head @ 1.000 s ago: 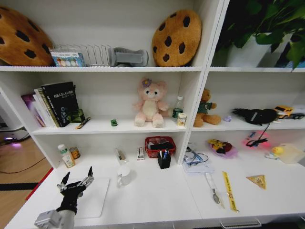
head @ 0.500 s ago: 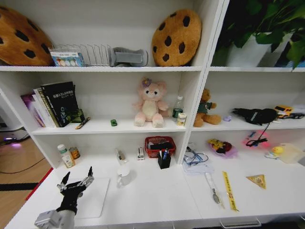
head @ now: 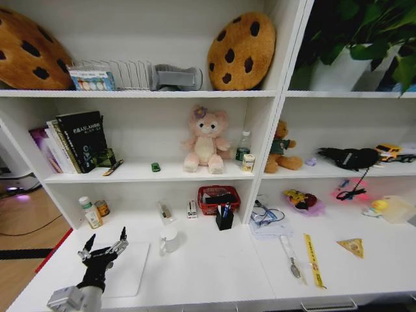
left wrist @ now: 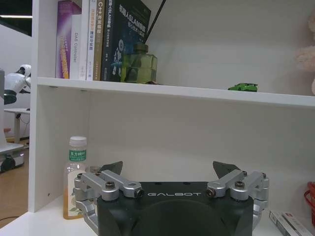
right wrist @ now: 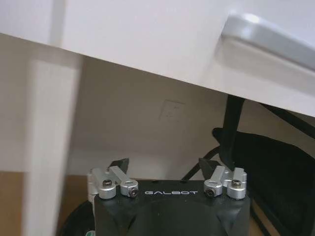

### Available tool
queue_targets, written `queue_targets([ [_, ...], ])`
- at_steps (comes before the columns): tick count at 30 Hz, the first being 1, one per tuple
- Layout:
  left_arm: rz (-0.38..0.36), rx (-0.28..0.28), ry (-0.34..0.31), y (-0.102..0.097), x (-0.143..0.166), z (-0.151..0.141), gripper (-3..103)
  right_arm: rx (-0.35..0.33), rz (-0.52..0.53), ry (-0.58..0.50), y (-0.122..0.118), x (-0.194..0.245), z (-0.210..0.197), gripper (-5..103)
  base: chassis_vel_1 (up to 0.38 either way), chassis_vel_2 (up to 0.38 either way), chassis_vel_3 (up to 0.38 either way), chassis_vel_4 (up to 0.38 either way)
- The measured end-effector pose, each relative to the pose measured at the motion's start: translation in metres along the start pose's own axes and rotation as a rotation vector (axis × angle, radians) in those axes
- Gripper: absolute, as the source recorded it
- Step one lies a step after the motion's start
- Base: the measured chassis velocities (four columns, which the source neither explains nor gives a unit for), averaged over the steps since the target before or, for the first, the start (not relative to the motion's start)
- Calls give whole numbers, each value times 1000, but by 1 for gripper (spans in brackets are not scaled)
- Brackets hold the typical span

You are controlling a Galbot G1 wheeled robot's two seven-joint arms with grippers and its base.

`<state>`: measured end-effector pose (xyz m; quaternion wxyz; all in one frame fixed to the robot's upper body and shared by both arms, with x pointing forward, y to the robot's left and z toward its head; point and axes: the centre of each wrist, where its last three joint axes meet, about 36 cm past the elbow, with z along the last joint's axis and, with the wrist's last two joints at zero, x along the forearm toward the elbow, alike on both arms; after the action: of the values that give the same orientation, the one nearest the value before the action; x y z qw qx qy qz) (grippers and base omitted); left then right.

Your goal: Organize the objects on the table.

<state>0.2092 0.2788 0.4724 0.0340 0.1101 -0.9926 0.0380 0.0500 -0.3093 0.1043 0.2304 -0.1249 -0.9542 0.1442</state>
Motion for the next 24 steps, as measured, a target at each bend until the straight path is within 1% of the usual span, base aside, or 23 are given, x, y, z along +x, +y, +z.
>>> queue_targets([
  [1, 0, 0, 0, 0, 0, 0, 100, 0, 0, 0, 0, 0, 0, 78, 0, 0, 0, 0],
  [2, 0, 0, 0, 0, 0, 0, 100, 1, -19, -7, 0, 17, 0, 83, 0, 0, 0, 0],
  [3, 0, 0, 0, 0, 0, 0, 100, 1, -19, -7, 0, 17, 0, 83, 0, 0, 0, 0],
  [4, 0, 0, 0, 0, 0, 0, 100, -2, -40, -23, 0, 38, -3, 88, 0, 0, 0, 0],
  [5, 0, 0, 0, 0, 0, 0, 100, -20, -41, -47, 1, 55, -11, 93, 0, 0, 0, 0],
  [6, 0, 0, 0, 0, 0, 0, 100, -20, -41, -47, 1, 55, -11, 93, 0, 0, 0, 0],
  [7, 0, 0, 0, 0, 0, 0, 100, -26, -38, -53, 1, 62, -14, 97, 0, 0, 0, 0],
  [8, 0, 0, 0, 0, 0, 0, 100, -36, -36, -75, -2, 81, -24, 100, 0, 0, 0, 0],
  [9, 0, 0, 0, 0, 0, 0, 100, -36, -41, -93, -6, 95, -31, 100, 0, 0, 0, 0],
  [10, 0, 0, 0, 0, 0, 0, 100, -36, -41, -93, -6, 95, -31, 100, 0, 0, 0, 0],
  [11, 0, 0, 0, 0, 0, 0, 100, -38, -48, -108, -10, 108, -36, 100, 0, 0, 0, 0],
  [12, 0, 0, 0, 0, 0, 0, 100, -38, -48, -108, -10, 108, -36, 100, 0, 0, 0, 0],
  [14, 0, 0, 0, 0, 0, 0, 100, -44, -92, -181, -22, 134, -56, 100, 0, 0, 0, 0],
  [15, 0, 0, 0, 0, 0, 0, 100, -44, -92, -181, -22, 134, -56, 100, 0, 0, 0, 0],
  [17, 0, 0, 0, 0, 0, 0, 100, -52, -125, -240, -33, 149, -85, 100, 0, 0, 0, 0],
  [18, 0, 0, 0, 0, 0, 0, 100, -52, -125, -240, -33, 149, -85, 100, 0, 0, 0, 0],
  [20, 0, 0, 0, 0, 0, 0, 100, -63, -125, -328, -39, 148, -125, 100, 0, 0, 0, 0],
  [21, 0, 0, 0, 0, 0, 0, 100, -63, -125, -328, -39, 148, -125, 100, 0, 0, 0, 0],
  [22, 0, 0, 0, 0, 0, 0, 100, -68, -116, -360, -42, 144, -137, 100, 0, 0, 0, 0],
  [23, 0, 0, 0, 0, 0, 0, 100, -68, -116, -360, -42, 144, -137, 100, 0, 0, 0, 0],
  [24, 0, 0, 0, 0, 0, 0, 100, -89, -95, -415, -45, 135, -159, 100, 0, 0, 0, 0],
])
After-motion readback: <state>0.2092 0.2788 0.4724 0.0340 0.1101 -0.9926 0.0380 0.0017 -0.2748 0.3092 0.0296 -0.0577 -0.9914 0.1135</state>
